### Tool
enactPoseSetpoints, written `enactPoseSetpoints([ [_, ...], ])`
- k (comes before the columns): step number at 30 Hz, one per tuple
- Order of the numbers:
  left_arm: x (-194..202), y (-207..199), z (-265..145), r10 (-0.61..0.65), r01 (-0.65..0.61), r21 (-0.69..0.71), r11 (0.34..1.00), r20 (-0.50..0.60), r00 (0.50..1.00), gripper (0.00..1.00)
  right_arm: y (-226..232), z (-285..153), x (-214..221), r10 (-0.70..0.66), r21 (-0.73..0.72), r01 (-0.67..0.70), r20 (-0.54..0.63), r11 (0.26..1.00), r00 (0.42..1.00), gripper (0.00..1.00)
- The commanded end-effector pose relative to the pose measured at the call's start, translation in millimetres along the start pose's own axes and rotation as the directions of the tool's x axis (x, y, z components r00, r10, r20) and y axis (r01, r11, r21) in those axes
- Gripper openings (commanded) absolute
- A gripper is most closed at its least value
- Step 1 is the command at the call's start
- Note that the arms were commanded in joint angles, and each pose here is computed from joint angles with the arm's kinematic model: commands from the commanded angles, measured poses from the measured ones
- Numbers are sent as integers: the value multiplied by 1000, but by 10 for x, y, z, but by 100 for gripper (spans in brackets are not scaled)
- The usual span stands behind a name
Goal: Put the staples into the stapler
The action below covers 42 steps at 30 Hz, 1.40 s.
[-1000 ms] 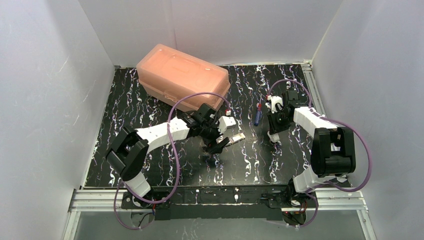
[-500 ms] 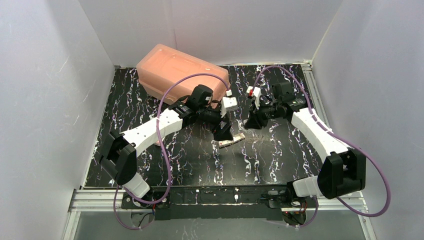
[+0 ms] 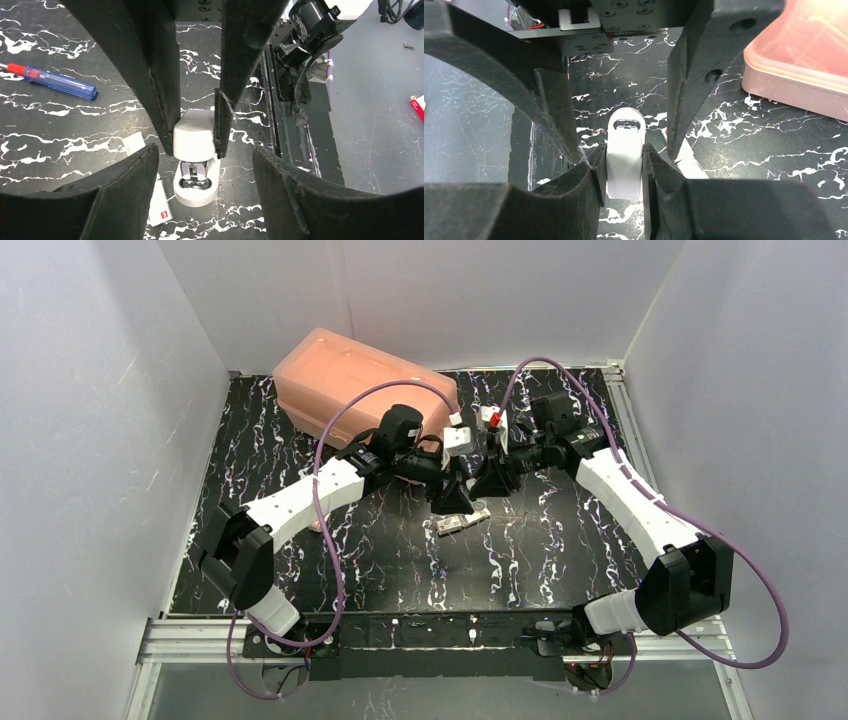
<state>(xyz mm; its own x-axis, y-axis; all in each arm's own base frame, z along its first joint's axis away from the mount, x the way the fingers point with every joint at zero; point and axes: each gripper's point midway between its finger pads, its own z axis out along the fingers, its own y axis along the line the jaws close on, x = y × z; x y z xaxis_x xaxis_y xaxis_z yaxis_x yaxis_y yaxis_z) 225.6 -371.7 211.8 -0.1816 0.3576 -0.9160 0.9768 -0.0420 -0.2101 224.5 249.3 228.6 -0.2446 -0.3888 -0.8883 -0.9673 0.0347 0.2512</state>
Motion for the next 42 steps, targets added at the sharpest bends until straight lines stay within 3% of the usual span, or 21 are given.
enactPoseSetpoints([
  [1,14,-107,-10,1,-3,57,998,19,1000,63,102,-60,-218,-53,-19,54,49,998,997,1],
  [6,107,-135,-26,5,-5,61,998,10,1000,52,112,-78,-229,-52,-6,52,52,999,997,1],
  [11,94,-91,-23,-2,1,49,999,16,1000,28,123,-77,-231,-47,-4,47,58,999,997,1],
  [15,72,-58,-13,-20,19,41,999,20,1000,19,120,-77,-236,-47,-1,47,63,999,997,1],
  [19,-1,40,-41,-48,48,0,999,65,997,0,76,-145,-294,-47,23,45,87,999,995,1],
  [26,30,202,-235,-190,208,-94,974,171,967,0,-69,-501,-514,-39,125,10,232,992,972,1],
  [32,115,170,-240,-267,291,-81,953,224,937,0,-148,-709,-592,7,159,-64,335,985,942,1],
  [42,286,90,-237,-225,245,-68,967,214,950,0,-99,-667,-376,32,157,-88,326,984,945,1],
])
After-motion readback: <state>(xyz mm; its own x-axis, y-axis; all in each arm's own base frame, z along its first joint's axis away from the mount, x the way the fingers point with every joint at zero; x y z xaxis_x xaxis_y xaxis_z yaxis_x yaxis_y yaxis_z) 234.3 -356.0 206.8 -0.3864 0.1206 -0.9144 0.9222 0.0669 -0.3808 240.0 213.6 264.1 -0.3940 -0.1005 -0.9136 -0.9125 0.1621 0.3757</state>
